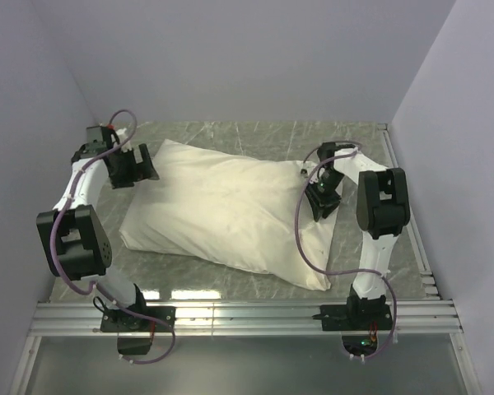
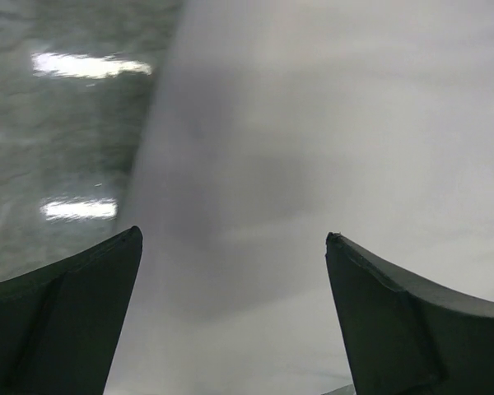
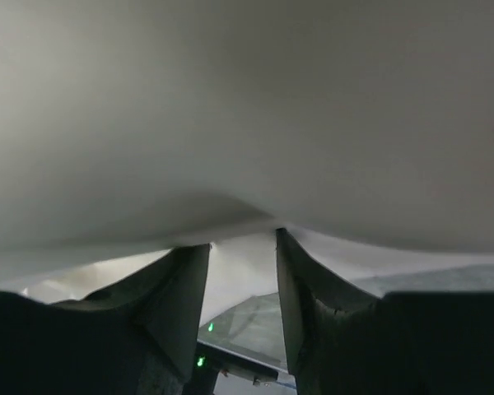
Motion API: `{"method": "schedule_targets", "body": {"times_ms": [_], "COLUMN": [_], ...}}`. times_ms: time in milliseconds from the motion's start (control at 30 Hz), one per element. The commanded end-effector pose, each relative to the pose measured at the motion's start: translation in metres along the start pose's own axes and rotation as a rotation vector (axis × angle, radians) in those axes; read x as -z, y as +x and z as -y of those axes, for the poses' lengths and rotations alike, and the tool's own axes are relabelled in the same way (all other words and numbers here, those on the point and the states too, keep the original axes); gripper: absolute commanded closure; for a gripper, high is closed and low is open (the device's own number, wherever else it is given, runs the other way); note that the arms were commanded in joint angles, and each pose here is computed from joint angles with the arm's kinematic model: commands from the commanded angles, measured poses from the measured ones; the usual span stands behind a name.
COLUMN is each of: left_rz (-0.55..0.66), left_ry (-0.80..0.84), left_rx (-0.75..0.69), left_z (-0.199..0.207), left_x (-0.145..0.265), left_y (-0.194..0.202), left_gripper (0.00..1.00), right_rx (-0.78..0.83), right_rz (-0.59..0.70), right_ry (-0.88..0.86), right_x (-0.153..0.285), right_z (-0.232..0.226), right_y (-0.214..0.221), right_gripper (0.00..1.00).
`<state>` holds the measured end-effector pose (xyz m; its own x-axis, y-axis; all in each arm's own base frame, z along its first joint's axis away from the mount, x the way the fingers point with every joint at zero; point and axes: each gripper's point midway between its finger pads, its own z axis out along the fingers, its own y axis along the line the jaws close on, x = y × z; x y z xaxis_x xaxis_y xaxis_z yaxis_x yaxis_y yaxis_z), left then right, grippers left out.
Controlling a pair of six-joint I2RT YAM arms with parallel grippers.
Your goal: Put the pillow into the pillowcase
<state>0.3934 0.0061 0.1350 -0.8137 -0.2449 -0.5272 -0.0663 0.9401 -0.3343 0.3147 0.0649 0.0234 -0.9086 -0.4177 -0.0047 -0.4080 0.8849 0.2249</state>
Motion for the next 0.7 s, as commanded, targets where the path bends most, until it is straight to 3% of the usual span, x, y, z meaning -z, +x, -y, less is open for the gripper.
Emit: {"method": "schedule_targets", "body": {"times_ms": [0, 167, 367, 567, 667], "left_rz": [0.002, -0.052, 0.005, 0.128, 0.196], "left_ry": [-0.053, 0.002, 0.151, 0.234, 0.142], "left_rx": [0.025, 0.068, 0.142, 0.065, -0.033], "left_z": [-0.03, -0.035, -0.017, 0.013, 0.011], "left_x": [0.014, -0.015, -0.043, 0.0, 0.036], "left_y": [0.004, 0.026, -0.013, -0.058, -0.072], "left_gripper": [0.01, 0.02, 0.04, 0.01, 0.01], "right_rx": [-0.07, -0.142, -0.22, -0.244, -0.192], "right_rz": [0.066, 0.173, 0.314, 0.503, 0.592], "right_ry": [0.124, 0.222, 0.342, 0.356, 0.245], "right_x": [0.002, 0.027, 0.067, 0.14, 0.182], "right_z": [0.041, 0.084, 0.139, 0.142, 0.098], "right_y": [-0.029, -0.071, -0.104, -0.133, -0.121], "right_gripper": [0.55, 0.55, 0.55, 0.52, 0.39]}}
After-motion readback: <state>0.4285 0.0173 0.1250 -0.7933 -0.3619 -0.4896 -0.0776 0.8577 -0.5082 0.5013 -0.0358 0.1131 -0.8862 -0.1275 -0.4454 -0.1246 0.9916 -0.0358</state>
